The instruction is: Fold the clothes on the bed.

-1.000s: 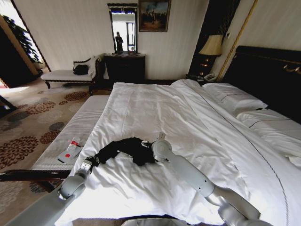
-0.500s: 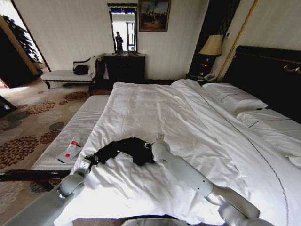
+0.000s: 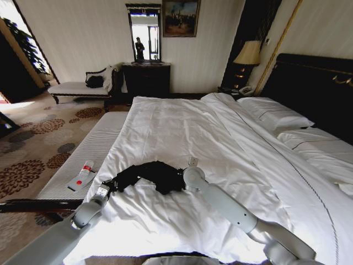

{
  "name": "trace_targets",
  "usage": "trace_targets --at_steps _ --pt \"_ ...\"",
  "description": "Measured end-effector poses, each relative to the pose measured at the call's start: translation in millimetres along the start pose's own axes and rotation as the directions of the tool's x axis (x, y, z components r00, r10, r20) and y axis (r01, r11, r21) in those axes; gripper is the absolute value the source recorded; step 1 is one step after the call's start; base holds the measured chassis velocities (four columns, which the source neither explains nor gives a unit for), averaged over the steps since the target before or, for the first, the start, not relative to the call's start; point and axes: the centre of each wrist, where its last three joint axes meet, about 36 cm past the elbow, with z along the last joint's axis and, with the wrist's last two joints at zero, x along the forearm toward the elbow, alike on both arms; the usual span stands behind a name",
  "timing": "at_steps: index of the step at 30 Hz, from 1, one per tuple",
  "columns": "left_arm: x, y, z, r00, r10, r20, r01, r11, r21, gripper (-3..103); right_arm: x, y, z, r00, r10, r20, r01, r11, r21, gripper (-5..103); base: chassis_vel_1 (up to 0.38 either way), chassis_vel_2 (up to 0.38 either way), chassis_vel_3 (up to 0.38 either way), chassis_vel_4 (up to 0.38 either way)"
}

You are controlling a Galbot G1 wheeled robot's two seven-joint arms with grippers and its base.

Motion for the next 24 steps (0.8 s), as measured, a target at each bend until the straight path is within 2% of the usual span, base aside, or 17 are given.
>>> trace_targets --at_steps 5,6,7,8,9,10,13,14,15,17,18,19,20,22,23,24 --pt "-0.5 1.6 -2.0 1.0 -0.004 0.003 0.004 1.0 0.003 0 5.9 -2.5 0.7 1.0 -0.01 0.004 0.01 1.0 0.002 0 0.0 0.0 0.0 0.0" --pt "-0.4 0.9 -2.1 1.0 -0.003 0.003 0.003 1.0 0.005 0 6.4 -1.9 -0.3 1.0 -0.016 0.002 0.016 1.0 -0.003 -3 0.0 0.0 0.0 0.0" --pt "0.0 -0.1 -1.8 1.0 -0.002 0.003 0.002 1.0 0.005 0 6.7 0.0 -1.0 1.0 -0.025 -0.003 0.025 1.0 -0.011 2 0.0 0.0 0.0 0.0" --pt "0.6 -1.1 -1.1 1.0 0.0 0.002 0.0 1.0 0.006 0 6.9 2.7 -1.7 0.999 -0.034 -0.012 0.034 0.999 -0.02 2 0.0 0.0 0.0 0.0" --pt "1.2 -2.2 -0.2 1.0 0.001 0.001 -0.001 1.0 0.006 0 7.1 5.5 -2.6 0.999 -0.043 -0.021 0.042 0.999 -0.029 7 0.0 0.0 0.0 0.0" --pt "1.2 -2.2 -0.2 1.0 0.001 0.001 -0.001 1.0 0.006 0 7.1 5.5 -2.6 0.999 -0.043 -0.021 0.042 0.999 -0.029 7 0.0 0.0 0.0 0.0" --pt "3.2 -2.7 1.1 1.0 0.001 -0.002 -0.001 1.0 0.007 0 6.4 13.0 -5.1 0.998 -0.059 -0.035 0.057 0.997 -0.045 23 0.0 0.0 0.0 0.0" --pt "3.7 -2.2 1.1 1.0 0.0 -0.002 0.0 1.0 0.007 0 5.6 15.0 -6.1 0.998 -0.061 -0.036 0.059 0.997 -0.049 23 0.0 0.0 0.0 0.0" --pt "4.0 -1.6 1.2 1.0 -0.002 -0.002 0.002 1.0 0.007 0 5.1 16.6 -7.0 0.997 -0.062 -0.038 0.06 0.997 -0.052 29 0.0 0.0 0.0 0.0" --pt "4.4 -0.9 1.7 1.0 -0.004 -0.003 0.004 1.0 0.007 0 5.0 18.6 -7.7 0.997 -0.066 -0.041 0.064 0.996 -0.054 29 0.0 0.0 0.0 0.0" --pt "4.8 -0.4 2.1 1.0 -0.006 -0.004 0.006 1.0 0.008 0 5.2 19.8 -7.9 0.997 -0.067 -0.042 0.065 0.996 -0.055 40 0.0 0.0 0.0 0.0" --pt "5.1 -0.1 2.4 1.0 -0.007 -0.004 0.007 1.0 0.008 0 5.3 20.3 -7.7 0.997 -0.067 -0.044 0.065 0.996 -0.053 45 0.0 0.0 0.0 0.0" --pt "5.1 -0.1 2.4 1.0 -0.007 -0.004 0.007 1.0 0.008 0 5.3 20.3 -7.7 0.997 -0.067 -0.044 0.065 0.996 -0.053 45 0.0 0.0 0.0 0.0" --pt "5.8 0.2 3.1 1.0 -0.008 -0.006 0.008 1.0 0.008 0 5.3 20.3 -5.9 0.997 -0.061 -0.047 0.058 0.997 -0.046 56 0.0 0.0 0.0 0.0" --pt "6.0 0.2 3.2 1.0 -0.009 -0.006 0.009 1.0 0.008 0 5.3 19.2 -4.9 0.997 -0.056 -0.048 0.054 0.998 -0.041 56 0.0 0.0 0.0 0.0" --pt "6.0 0.2 3.3 1.0 -0.009 -0.006 0.009 1.0 0.008 0 5.2 17.9 -3.8 0.998 -0.051 -0.049 0.049 0.998 -0.037 61 0.0 0.0 0.0 0.0"
